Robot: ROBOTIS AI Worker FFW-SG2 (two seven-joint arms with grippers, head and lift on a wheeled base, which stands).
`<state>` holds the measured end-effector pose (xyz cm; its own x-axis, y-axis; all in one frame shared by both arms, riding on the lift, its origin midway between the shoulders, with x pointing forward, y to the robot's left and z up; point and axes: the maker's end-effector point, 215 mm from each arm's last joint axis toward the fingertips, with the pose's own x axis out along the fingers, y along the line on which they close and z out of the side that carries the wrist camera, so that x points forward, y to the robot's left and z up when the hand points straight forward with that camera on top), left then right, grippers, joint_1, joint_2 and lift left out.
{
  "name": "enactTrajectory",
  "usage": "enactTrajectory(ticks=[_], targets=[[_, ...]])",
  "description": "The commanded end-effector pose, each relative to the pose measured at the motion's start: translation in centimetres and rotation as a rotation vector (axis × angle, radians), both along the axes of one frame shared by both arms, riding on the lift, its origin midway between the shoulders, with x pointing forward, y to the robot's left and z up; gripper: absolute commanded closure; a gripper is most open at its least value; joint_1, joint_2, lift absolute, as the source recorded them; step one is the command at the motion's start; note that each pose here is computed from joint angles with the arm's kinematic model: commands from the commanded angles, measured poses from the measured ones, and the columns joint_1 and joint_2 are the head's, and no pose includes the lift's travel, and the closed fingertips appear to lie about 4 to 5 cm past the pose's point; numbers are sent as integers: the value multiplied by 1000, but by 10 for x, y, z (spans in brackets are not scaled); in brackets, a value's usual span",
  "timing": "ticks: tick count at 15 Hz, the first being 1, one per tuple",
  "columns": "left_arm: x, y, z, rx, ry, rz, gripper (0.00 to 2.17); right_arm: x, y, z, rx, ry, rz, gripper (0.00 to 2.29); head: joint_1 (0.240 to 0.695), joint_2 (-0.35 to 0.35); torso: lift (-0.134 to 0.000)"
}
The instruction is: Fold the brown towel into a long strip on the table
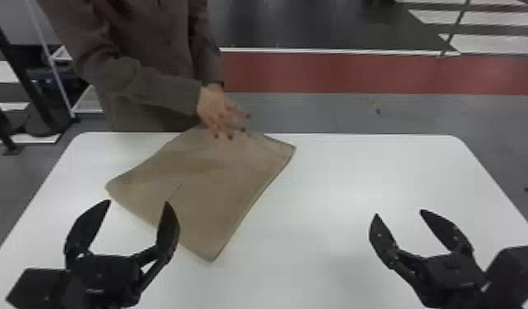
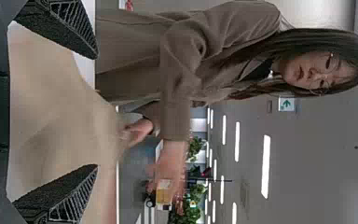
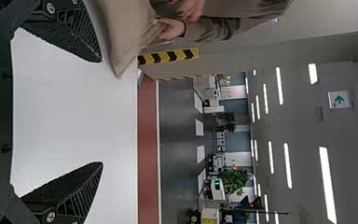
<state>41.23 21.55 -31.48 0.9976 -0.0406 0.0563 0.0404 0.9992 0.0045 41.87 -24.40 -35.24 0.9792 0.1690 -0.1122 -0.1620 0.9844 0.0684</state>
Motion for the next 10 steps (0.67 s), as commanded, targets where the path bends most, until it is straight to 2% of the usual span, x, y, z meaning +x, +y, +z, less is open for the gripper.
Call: enactTrajectory(ticks=[1, 10], targets=[[0, -2, -2, 0, 4, -2, 39, 0, 0, -2, 0, 3, -1, 97, 695, -38, -112], [0, -2, -3, 3, 3, 2, 39, 2, -1, -4, 7, 6, -3, 97, 695, -42, -112]])
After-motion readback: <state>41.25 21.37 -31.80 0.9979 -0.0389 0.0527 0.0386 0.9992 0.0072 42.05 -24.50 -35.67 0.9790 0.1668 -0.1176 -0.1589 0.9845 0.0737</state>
